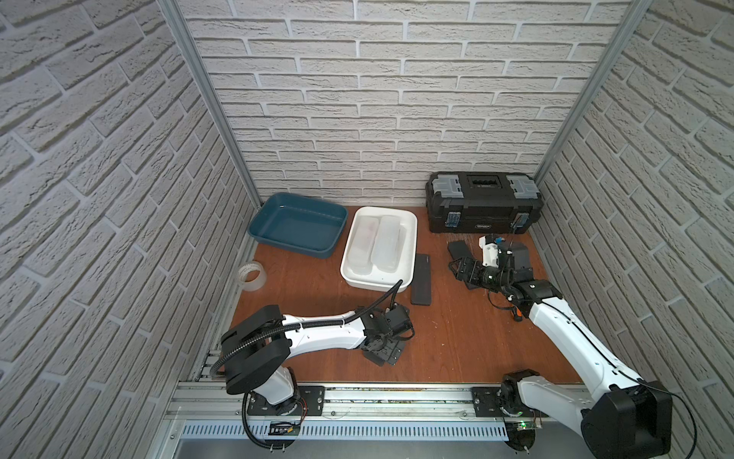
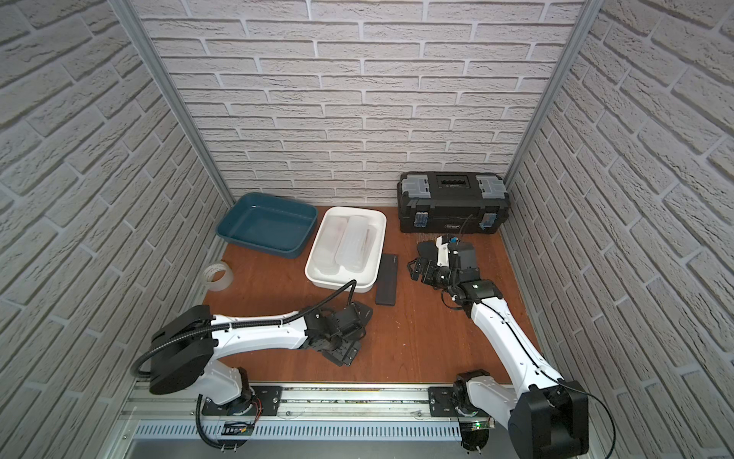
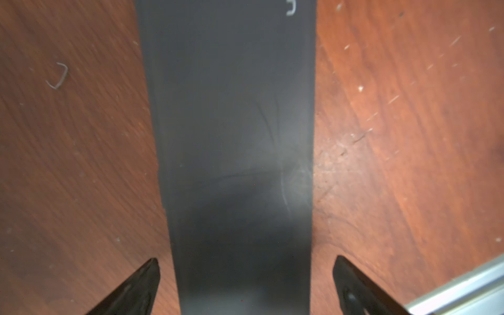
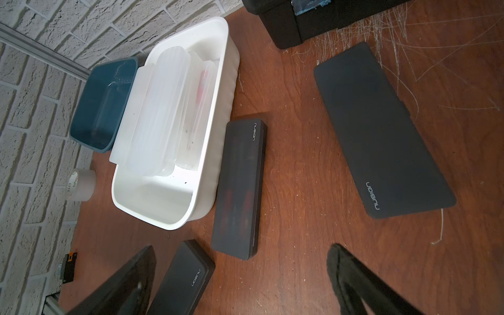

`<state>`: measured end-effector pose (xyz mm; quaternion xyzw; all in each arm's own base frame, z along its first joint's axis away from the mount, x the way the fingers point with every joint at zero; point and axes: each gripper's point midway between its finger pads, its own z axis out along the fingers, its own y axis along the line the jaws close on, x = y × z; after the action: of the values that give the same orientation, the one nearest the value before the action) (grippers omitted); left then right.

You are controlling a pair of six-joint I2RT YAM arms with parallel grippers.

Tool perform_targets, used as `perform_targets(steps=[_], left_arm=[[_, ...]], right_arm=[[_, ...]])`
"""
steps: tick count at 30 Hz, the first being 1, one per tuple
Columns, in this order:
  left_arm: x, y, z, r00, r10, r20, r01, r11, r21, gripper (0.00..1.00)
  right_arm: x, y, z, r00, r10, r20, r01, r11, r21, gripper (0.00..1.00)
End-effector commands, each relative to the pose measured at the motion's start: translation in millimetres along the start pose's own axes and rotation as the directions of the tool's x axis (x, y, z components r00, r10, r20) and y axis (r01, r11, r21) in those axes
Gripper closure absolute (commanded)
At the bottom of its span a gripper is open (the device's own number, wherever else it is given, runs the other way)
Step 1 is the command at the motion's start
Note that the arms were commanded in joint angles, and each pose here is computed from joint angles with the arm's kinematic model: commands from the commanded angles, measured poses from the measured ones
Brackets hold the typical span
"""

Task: Place the pencil cases by color into the storage box
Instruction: Pick up the pencil case from the center of the board.

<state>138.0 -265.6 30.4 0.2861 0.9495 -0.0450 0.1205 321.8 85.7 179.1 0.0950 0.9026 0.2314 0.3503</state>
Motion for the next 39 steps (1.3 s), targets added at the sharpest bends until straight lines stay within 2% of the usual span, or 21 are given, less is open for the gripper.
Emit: perform_targets(steps=[1,5,11,13,19,29,35,39], left_arm=[[10,0,8,0.999,-0.003,-0.035,0.003,1.0,-0.002,0.02],[12,-3,14,0.999,-0.007,-0.051,0.007,1.0,0.002,0.06],[18,-5,16,0.997,0.0,-0.083,-0.001,1.0,-0.012,0.25],[19,-6,15,0.997,0.012,-0.081,-0.014,1.0,-0.022,0.28],[12,-8,1,0.997,0.058,-0.051,-0.06,0.998,-0.03,0.3],[-3,-11,-45,0.992,0.113,0.062,-0.115,0.993,0.035,0.29],[-21,0,-86,0.983,0.086,0.16,-0.095,0.994,0.048,0.29],[-36,23,-114,0.974,0.045,0.22,-0.054,0.998,0.038,0.28]], right_arm=[[-8,8,-2,0.999,-0.029,0.034,0.03,0.999,-0.023,0.02],[-7,7,-3,0.999,-0.03,0.035,0.03,0.999,-0.02,0.02],[-7,8,-3,0.999,-0.032,0.035,0.033,0.999,-0.023,0.02],[-7,7,-2,0.999,-0.032,0.035,0.032,0.999,-0.022,0.02],[-5,6,-1,0.999,-0.03,0.034,0.03,0.999,-0.017,0.03],[-12,5,-15,0.996,-0.03,0.089,0.03,1.0,0.003,0.03],[-16,6,-22,0.993,-0.037,0.111,0.036,0.999,0.013,0.03],[-15,6,-21,0.994,-0.035,0.108,0.034,0.999,0.009,0.03]])
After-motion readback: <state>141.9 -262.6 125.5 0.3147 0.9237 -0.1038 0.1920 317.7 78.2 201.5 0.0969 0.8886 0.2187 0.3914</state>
